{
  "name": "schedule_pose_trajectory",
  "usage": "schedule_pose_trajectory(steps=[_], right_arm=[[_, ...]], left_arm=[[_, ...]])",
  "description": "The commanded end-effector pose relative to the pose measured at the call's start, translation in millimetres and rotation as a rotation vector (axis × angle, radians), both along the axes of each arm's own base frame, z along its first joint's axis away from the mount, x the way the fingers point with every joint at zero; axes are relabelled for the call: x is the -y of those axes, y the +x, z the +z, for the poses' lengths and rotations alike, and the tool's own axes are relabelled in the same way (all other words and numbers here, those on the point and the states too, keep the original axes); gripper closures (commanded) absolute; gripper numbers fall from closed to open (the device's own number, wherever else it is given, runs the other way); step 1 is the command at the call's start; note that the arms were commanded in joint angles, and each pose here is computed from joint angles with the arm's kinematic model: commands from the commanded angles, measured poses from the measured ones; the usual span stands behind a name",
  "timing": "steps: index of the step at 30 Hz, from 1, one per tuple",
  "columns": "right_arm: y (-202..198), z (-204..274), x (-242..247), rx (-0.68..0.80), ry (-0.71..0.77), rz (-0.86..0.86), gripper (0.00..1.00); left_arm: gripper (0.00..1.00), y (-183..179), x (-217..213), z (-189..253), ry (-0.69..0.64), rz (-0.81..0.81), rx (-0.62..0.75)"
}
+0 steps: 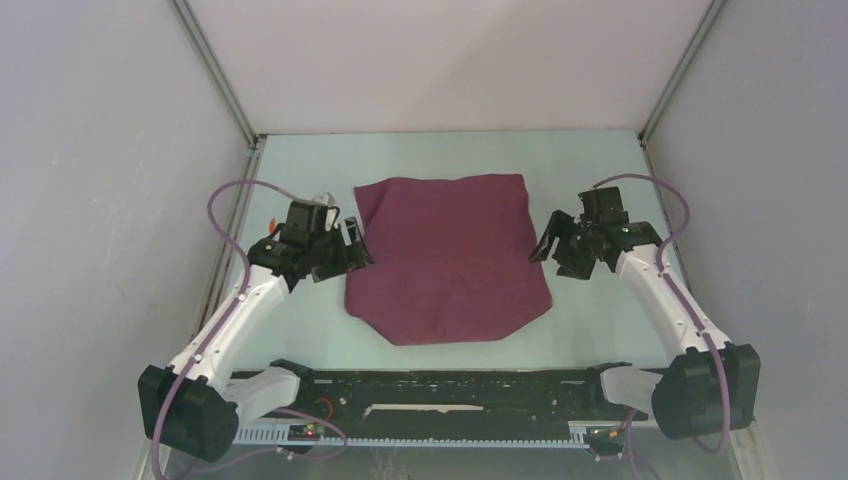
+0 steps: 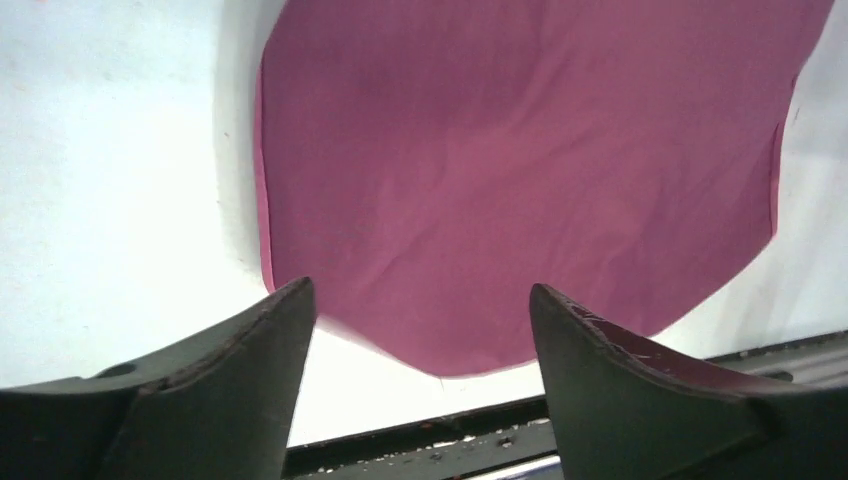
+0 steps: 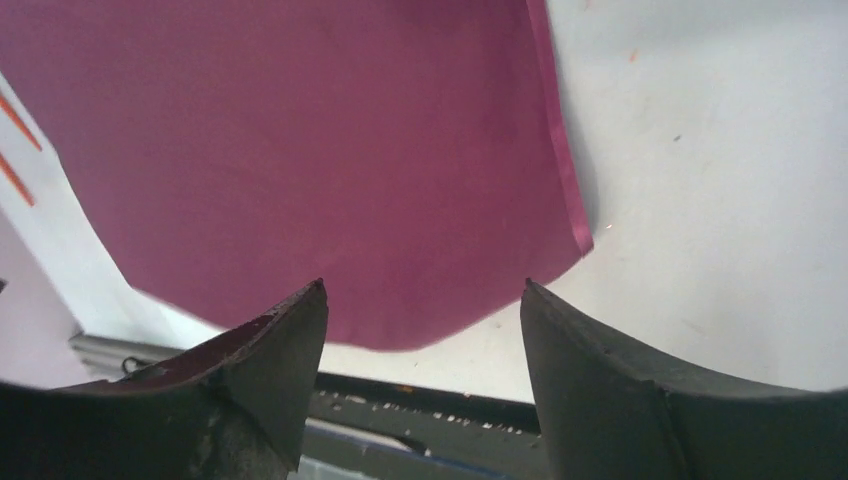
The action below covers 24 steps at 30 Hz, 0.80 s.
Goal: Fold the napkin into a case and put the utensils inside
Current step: Flatten out the crumpled napkin at the center of the board.
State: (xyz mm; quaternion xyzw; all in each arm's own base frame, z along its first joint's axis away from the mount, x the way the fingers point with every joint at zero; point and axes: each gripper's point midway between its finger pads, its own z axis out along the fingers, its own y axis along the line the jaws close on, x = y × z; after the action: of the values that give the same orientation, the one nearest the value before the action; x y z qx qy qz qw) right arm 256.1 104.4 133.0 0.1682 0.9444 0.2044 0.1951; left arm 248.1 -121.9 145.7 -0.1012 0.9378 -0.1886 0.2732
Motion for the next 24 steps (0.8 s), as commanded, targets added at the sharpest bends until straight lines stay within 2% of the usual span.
schedule_pose_trajectory(steps=[1, 3, 6, 11, 14, 20, 24], right_arm=[[28.1, 29.7, 23.3, 0.186, -0.127, -0.026, 0.21], [26.9, 19.1, 21.3, 0.151, -0.126, -0.008, 0.21], [26.2, 2.2, 16.0, 0.11, -0.106, 0.017, 0.21], [25.9, -28.4, 42.0, 0.043, -0.235, -0.081, 0.18], [26.3, -44.7, 48.7, 0.005, -0.25, -0.089, 0.14], [33.8, -71.3, 41.6, -0.05, -0.001, -0.078, 0.13], [33.9, -78.5, 30.1, -0.047, 0.097, -0.056, 0.14]], left_arm=[[0.08, 15.1, -17.9, 49.1, 0.071, 0.025, 0.199], [0.02, 10.3, -9.9, 46.6, 0.022, 0.0, 0.205], [0.02, 3.5, -9.1, 21.1, -0.008, 0.04, 0.159], [0.01, -4.2, -9.7, -19.4, -0.087, 0.159, 0.126], [0.0, -5.7, -10.8, -36.4, -0.11, 0.201, 0.12], [0.0, 3.1, -19.3, -66.2, -0.121, 0.29, 0.114], [0.0, 12.4, -20.6, -72.0, -0.182, 0.331, 0.155]])
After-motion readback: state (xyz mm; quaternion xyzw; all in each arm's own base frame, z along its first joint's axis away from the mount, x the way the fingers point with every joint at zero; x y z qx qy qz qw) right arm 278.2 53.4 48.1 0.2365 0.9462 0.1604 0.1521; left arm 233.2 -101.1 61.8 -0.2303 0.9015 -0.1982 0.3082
